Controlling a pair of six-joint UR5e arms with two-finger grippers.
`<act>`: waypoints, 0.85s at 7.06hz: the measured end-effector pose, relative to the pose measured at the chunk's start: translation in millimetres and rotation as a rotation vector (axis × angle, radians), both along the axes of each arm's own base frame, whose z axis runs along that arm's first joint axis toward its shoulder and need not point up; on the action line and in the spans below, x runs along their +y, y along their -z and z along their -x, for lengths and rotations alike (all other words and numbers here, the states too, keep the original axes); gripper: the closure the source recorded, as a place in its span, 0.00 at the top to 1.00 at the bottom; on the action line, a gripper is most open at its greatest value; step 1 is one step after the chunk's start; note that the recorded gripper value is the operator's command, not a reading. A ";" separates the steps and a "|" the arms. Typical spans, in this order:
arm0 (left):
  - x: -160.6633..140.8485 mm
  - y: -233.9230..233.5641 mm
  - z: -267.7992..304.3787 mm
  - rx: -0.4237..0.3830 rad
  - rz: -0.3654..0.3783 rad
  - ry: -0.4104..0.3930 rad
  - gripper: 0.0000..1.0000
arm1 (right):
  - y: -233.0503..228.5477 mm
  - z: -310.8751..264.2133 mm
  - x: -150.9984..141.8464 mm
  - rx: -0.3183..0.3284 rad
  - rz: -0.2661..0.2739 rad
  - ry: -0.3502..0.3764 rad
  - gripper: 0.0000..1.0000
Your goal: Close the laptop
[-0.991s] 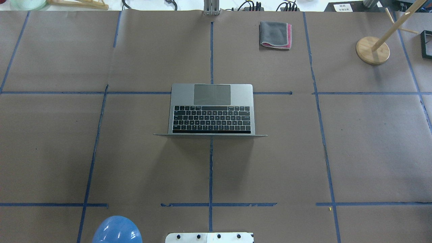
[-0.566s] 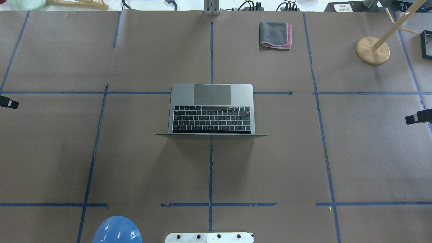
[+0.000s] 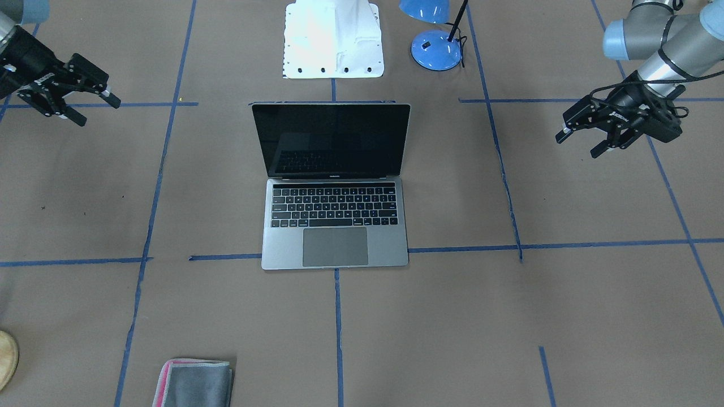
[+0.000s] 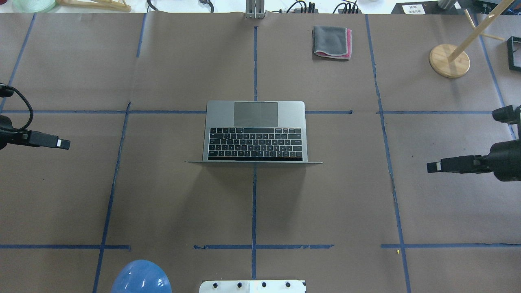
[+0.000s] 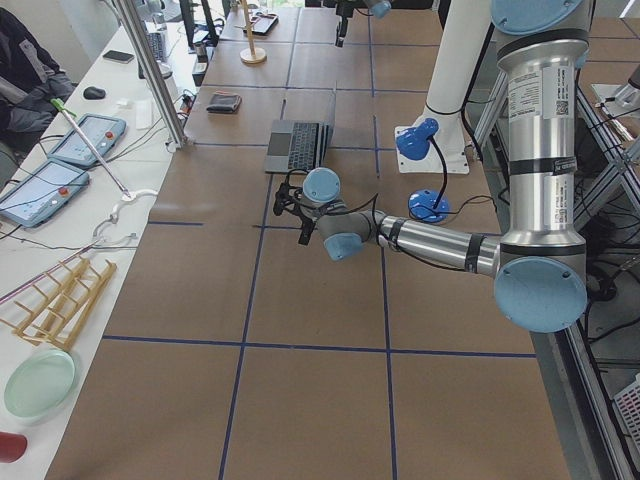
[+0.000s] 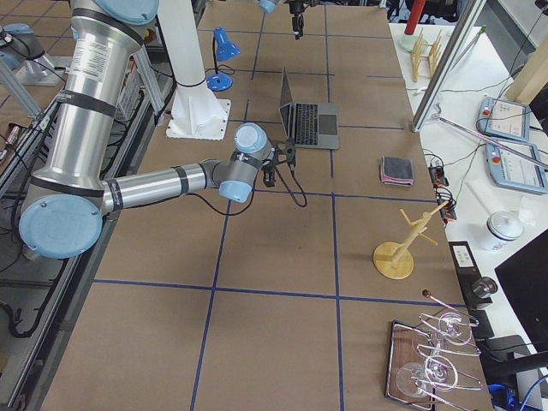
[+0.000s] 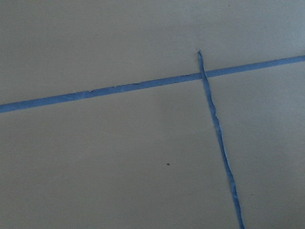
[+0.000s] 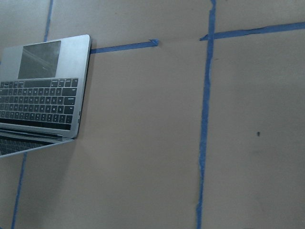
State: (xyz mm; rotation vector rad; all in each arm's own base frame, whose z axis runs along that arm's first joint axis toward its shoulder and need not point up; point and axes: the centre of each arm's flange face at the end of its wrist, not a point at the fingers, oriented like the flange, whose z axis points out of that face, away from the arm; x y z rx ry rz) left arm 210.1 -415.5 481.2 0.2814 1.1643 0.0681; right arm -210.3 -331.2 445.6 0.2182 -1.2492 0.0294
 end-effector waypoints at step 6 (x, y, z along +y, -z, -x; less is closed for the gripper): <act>90.4 89.3 -117.6 0.132 0.056 0.073 1.00 | 72.0 132.9 106.5 -0.161 -0.005 -0.143 0.82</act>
